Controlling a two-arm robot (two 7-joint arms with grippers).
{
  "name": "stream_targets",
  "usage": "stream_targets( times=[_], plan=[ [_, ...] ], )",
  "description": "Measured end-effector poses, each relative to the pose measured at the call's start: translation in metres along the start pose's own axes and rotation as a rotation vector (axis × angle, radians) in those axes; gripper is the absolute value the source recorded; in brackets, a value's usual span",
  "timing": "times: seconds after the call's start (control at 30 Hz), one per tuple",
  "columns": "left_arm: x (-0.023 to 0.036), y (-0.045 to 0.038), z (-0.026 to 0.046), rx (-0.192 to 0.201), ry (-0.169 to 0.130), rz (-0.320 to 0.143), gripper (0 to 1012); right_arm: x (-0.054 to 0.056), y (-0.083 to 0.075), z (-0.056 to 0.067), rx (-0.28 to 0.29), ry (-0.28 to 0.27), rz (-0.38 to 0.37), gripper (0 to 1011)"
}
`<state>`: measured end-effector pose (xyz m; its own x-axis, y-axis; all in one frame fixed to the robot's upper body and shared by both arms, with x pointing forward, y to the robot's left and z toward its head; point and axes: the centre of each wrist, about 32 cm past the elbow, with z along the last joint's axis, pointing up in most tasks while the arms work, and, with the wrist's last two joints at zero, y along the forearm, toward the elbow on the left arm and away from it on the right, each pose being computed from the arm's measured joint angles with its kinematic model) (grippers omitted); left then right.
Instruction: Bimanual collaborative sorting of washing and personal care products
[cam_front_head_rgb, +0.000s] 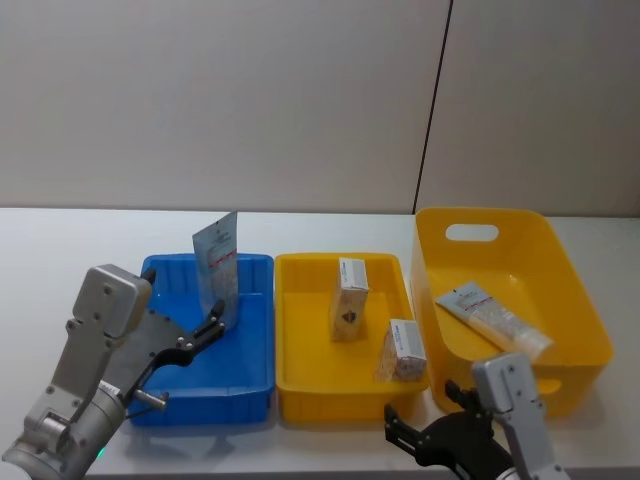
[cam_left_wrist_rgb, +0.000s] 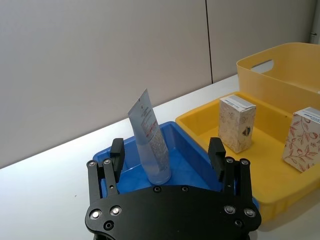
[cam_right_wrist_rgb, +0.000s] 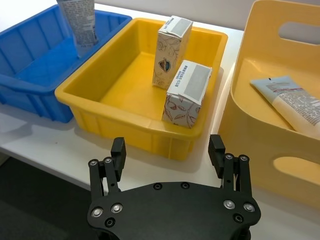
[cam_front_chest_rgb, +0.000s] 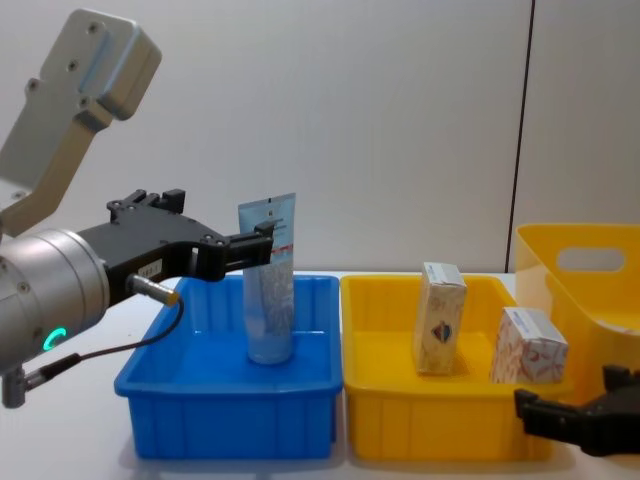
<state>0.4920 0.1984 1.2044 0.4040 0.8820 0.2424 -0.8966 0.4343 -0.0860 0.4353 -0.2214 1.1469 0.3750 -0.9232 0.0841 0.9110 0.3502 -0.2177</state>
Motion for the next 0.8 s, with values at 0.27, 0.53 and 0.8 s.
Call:
stream_targets(
  times=[0.27, 0.53, 0.8],
  plan=[
    [0.0000, 0.0000, 0.0000, 0.000, 0.000, 0.000, 1001, -0.008, 0.012, 0.000, 0.003, 0.007, -0.026, 1003],
    [0.0000, 0.0000, 0.0000, 0.000, 0.000, 0.000, 1001, -0.013, 0.021, 0.002, 0.020, 0.012, -0.059, 1003],
    [0.0000, 0.0000, 0.0000, 0.000, 0.000, 0.000, 1001, -0.016, 0.029, 0.002, 0.036, 0.015, -0.102, 1003]
  ],
)
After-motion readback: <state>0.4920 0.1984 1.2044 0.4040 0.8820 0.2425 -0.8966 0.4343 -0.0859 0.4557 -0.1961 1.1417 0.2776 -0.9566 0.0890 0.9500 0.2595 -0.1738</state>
